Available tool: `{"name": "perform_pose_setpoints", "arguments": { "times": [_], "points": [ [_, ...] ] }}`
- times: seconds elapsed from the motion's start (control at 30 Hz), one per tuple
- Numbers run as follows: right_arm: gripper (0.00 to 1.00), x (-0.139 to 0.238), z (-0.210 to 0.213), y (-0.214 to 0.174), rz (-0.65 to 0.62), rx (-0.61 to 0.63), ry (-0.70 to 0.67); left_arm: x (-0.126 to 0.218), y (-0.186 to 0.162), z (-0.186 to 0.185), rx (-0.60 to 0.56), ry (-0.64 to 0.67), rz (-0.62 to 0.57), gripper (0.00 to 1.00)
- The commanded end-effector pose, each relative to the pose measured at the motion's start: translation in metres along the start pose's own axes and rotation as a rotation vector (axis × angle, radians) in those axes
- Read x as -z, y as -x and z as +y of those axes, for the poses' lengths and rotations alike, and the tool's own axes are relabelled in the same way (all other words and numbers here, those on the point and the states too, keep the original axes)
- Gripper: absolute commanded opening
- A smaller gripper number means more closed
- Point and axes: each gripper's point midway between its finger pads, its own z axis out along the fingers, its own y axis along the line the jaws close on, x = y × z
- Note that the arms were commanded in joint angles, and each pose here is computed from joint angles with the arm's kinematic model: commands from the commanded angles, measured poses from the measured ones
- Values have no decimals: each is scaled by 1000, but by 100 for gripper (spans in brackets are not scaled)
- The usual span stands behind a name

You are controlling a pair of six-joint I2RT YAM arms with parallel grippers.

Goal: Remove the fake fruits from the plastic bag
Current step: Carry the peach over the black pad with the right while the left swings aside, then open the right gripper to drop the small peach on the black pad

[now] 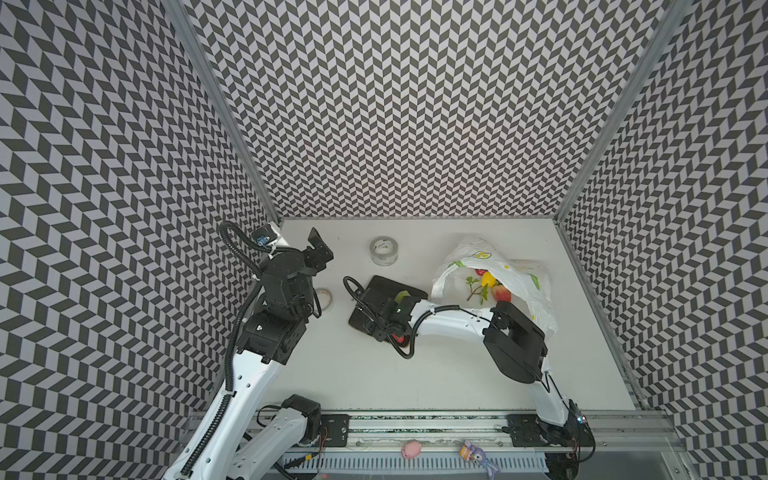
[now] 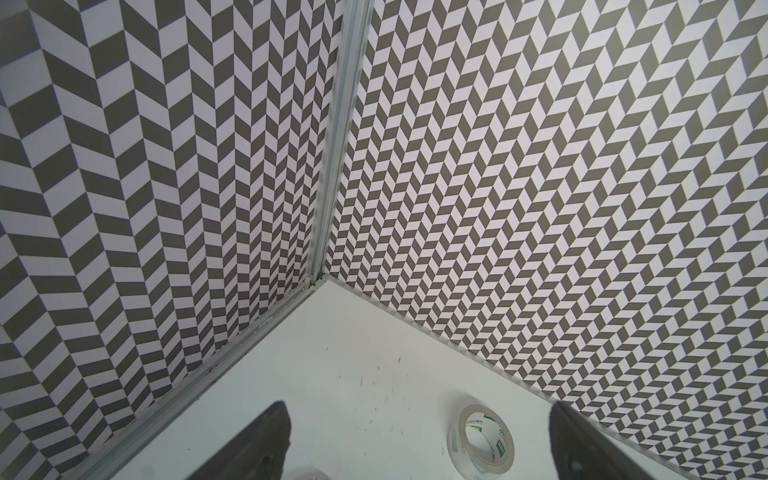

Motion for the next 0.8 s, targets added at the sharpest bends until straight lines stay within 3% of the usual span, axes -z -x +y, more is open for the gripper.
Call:
{"name": "perform_pose_setpoints", "arguments": {
  "times": [0.0, 0.27, 0.47, 0.63, 0.77],
  "points": [
    [69, 12, 2, 25, -87, -11, 1, -2, -1, 4, 15, 16, -5, 97],
    [75, 94, 0, 74, -273, -11, 33, -2, 2, -2, 23, -7, -5, 99],
    [73, 191, -9, 95, -467, -80, 72, -3, 17, -47, 71, -204, 14, 99],
    [68, 244, -22, 70, -521, -196, 66, -3, 7, -80, 28, -370, 57, 96],
    [55, 261, -52, 22, -493, -405, 14, 6, -27, -116, -54, -548, 153, 95]
  ]
}}
